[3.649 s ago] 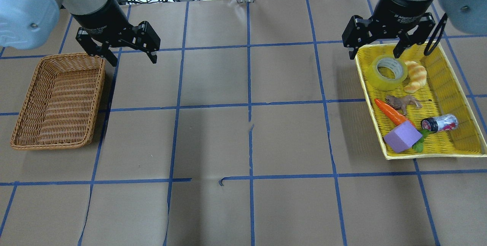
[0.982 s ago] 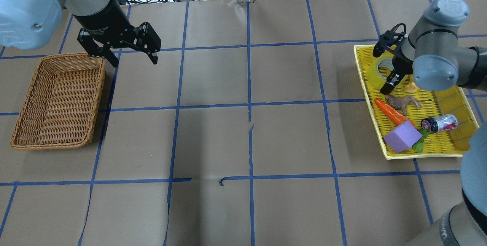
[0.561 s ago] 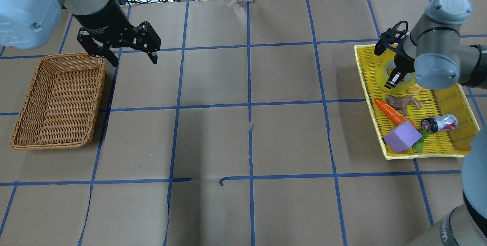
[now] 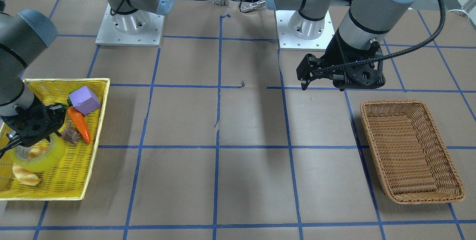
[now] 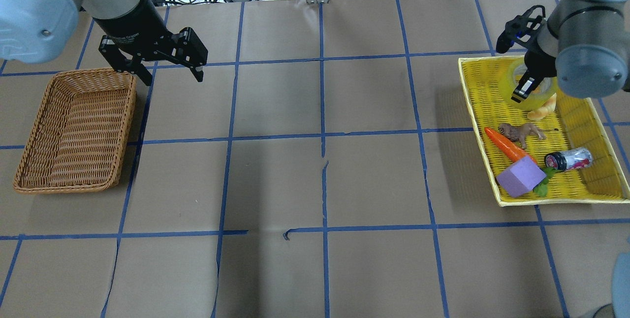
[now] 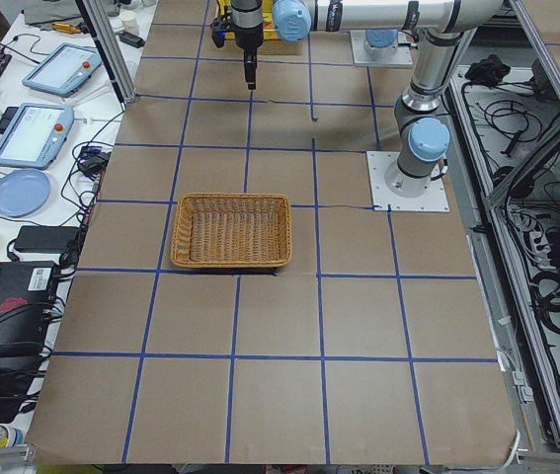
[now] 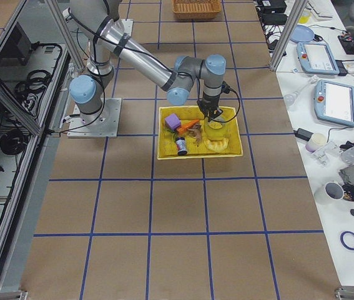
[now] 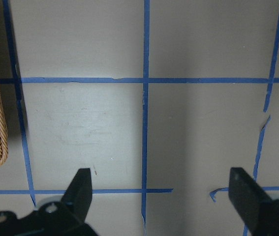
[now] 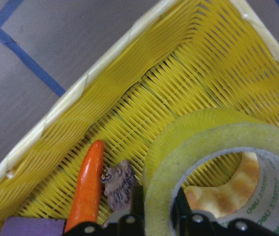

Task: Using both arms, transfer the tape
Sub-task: 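Close the right gripper on the tape roll and lift it out, then carry the tape roll with the right gripper to the table center and lower it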

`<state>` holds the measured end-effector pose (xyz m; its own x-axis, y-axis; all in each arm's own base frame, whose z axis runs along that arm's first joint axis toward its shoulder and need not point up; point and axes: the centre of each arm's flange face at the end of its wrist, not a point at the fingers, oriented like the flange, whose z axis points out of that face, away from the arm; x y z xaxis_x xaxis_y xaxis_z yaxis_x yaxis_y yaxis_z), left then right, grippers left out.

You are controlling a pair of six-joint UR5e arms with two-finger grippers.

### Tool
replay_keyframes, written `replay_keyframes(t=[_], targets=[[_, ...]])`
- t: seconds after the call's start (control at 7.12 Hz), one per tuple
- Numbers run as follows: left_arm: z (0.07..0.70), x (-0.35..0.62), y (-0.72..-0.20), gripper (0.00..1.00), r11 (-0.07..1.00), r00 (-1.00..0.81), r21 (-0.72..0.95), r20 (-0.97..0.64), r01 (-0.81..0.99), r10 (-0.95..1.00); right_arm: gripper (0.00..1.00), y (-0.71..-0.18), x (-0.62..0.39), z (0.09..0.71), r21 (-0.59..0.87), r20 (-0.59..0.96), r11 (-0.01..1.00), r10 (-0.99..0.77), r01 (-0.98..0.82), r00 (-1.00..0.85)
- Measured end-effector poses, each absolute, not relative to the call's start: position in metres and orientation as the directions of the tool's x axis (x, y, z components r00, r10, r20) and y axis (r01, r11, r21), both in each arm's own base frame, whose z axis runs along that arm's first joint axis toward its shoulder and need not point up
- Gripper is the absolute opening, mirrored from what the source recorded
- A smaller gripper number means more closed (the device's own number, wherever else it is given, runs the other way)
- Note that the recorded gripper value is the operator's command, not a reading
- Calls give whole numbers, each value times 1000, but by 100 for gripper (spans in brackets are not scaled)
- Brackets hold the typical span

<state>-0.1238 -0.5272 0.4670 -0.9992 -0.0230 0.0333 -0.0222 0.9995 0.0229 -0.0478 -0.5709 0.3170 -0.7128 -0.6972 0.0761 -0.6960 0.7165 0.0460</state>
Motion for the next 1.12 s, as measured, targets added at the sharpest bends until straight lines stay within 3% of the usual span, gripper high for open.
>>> replay_keyframes(t=[0.42, 1.12], targets=[[466, -124, -527, 100, 999, -999, 24, 33, -22, -23, 0, -567, 90, 361, 18, 76, 846, -533, -533, -843], [464, -124, -527, 100, 999, -999, 28, 35, -20, -21, 0, -490, 340, 312, 14, 24, 977, -212, -212, -977]])
